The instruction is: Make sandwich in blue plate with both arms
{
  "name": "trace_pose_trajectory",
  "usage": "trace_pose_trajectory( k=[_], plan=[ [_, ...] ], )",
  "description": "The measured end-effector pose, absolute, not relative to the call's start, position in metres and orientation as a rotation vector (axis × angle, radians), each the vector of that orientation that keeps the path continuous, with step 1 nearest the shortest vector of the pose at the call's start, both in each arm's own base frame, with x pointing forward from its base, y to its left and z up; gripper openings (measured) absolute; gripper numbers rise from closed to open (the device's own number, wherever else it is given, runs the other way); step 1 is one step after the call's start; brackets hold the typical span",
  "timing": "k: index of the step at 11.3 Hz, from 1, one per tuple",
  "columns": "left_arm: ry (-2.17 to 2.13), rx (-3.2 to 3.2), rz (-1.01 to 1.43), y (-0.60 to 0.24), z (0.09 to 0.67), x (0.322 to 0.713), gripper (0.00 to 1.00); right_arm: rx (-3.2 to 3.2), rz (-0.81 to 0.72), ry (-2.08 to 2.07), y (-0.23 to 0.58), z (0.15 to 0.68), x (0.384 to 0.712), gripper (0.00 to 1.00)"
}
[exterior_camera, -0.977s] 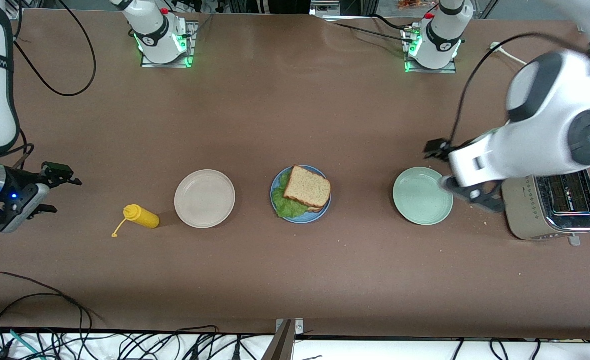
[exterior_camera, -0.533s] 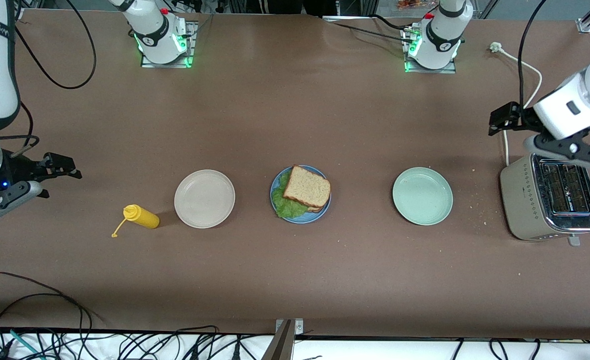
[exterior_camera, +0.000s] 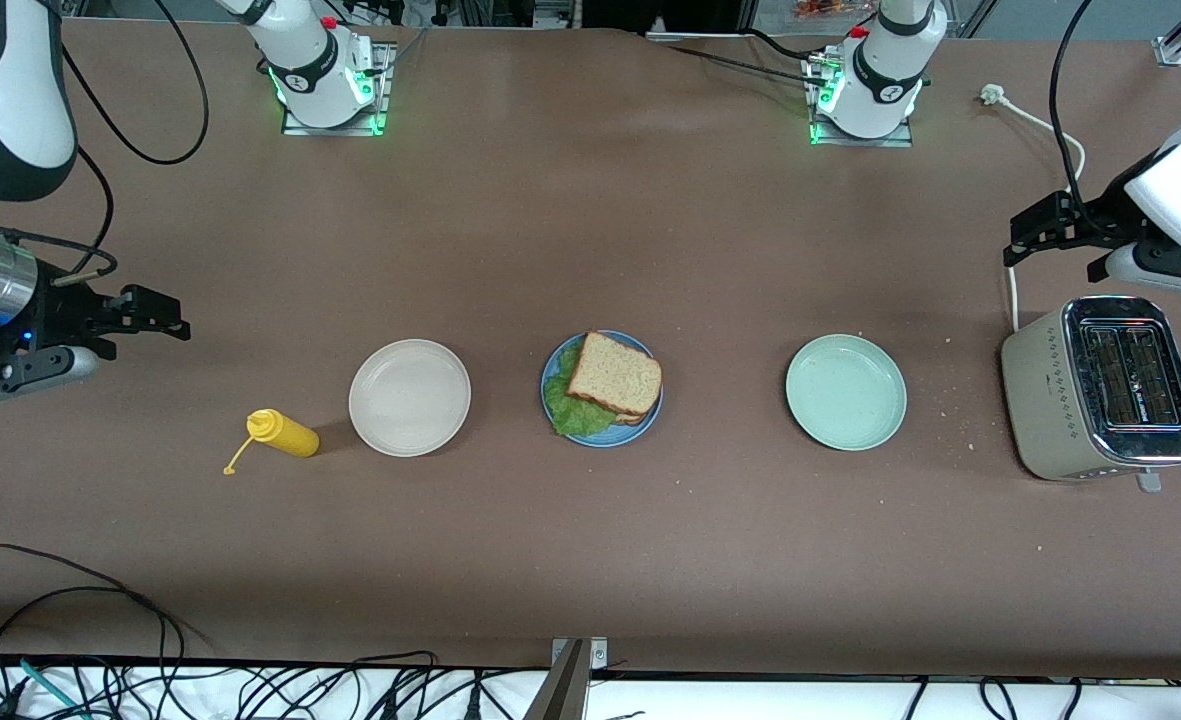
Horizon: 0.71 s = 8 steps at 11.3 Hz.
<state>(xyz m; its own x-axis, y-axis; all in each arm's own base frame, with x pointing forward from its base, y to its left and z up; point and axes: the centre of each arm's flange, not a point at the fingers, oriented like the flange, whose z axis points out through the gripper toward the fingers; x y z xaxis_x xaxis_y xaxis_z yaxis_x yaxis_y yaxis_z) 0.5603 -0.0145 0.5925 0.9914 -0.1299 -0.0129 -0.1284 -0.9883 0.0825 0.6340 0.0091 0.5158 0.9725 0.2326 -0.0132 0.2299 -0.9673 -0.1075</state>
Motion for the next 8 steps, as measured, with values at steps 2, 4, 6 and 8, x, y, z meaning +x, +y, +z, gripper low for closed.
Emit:
trace_pose_trajectory(
  k=[2, 4, 6, 8],
  plan=[
    [-0.174, 3.055, -0.028, -0.015, 0.593, 0.560, 1.00, -3.029, 0.003, -0.341, 0.010, 0.538, 0.619, 1.00],
    [-0.162, 3.052, -0.099, -0.015, 0.589, 0.555, 1.00, -3.026, 0.006, -0.310, 0.009, 0.567, 0.593, 1.00],
    [-0.079, 3.057, -0.162, -0.016, 0.590, 0.548, 1.00, -3.025, 0.008, -0.276, 0.009, 0.585, 0.577, 1.00],
    [-0.048, 3.072, -0.157, -0.017, 0.594, 0.546, 1.00, -3.055, 0.013, -0.289, 0.010, 0.586, 0.575, 1.00]
  ],
)
